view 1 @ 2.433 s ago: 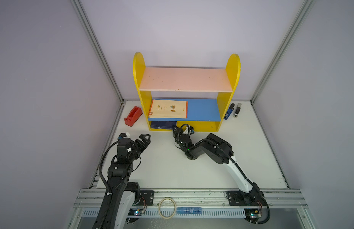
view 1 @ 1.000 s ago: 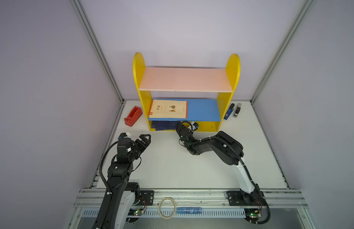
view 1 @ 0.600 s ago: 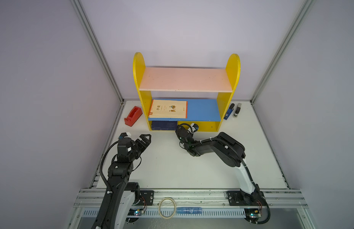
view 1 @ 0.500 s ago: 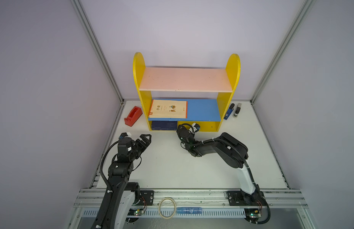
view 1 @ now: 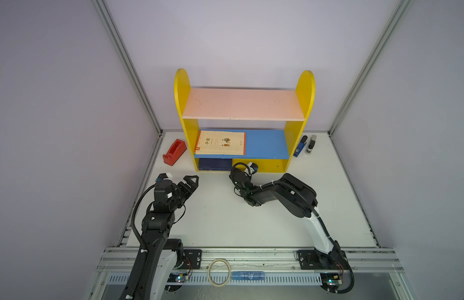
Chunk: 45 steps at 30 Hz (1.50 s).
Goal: Stacking books/files
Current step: Place the book on the bookshelf.
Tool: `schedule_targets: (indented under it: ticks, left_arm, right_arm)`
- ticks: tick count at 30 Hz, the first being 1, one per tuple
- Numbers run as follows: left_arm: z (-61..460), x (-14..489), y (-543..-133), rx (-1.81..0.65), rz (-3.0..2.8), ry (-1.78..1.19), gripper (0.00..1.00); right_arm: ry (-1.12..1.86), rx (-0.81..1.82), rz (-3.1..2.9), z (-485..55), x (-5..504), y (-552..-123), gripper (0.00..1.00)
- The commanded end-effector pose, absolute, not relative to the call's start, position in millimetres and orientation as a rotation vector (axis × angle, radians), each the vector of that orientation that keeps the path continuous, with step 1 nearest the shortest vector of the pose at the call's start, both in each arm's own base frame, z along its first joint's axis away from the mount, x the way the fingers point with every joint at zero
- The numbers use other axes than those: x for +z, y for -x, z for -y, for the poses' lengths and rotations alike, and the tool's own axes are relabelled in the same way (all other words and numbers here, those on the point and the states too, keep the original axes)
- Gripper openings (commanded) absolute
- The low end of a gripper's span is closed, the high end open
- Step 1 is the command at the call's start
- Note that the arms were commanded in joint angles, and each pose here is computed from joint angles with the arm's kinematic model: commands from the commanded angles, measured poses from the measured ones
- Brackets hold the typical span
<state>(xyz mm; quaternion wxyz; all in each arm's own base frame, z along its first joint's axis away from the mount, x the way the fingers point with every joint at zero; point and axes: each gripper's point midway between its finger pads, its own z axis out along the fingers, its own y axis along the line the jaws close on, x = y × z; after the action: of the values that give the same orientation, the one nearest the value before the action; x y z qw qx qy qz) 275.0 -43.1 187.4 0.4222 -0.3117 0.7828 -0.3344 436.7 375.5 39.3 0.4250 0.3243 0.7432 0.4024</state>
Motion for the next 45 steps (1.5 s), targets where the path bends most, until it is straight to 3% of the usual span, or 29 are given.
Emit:
schedule_targets:
  ticks: [1, 8, 13, 16, 28, 45]
  left_arm:
    - [43.5, 193.4, -276.9, -0.846, -1.943, 0.763, 1.0]
    - [43.8, 192.8, -277.2, -0.849, -1.947, 0.764, 1.0]
    - [43.8, 192.2, -277.3, -0.851, -1.948, 0.765, 1.0]
    - [44.3, 191.4, -277.7, -0.855, -1.949, 0.766, 1.0]
    - [42.7, 191.3, -277.5, -0.844, -1.949, 0.768, 0.99]
    - [43.5, 192.4, -276.7, -0.856, -1.947, 0.768, 1.0]
  right_arm:
    - [-0.802, 1.086, -1.841, -389.8, 48.8, -441.1, 0.08]
    - [-0.804, 1.07, -1.856, -398.8, 48.8, -450.1, 0.02]
    - [-0.795, 1.066, -1.864, -393.6, 54.6, -446.1, 0.16]
    - [-0.81, 1.065, -1.855, -382.3, 60.4, -434.4, 0.19]
    - [-0.668, 1.166, -1.927, -454.0, 57.1, -394.3, 0.01]
    - [-0.694, 1.133, -1.954, -473.1, 39.1, -427.2, 0.0]
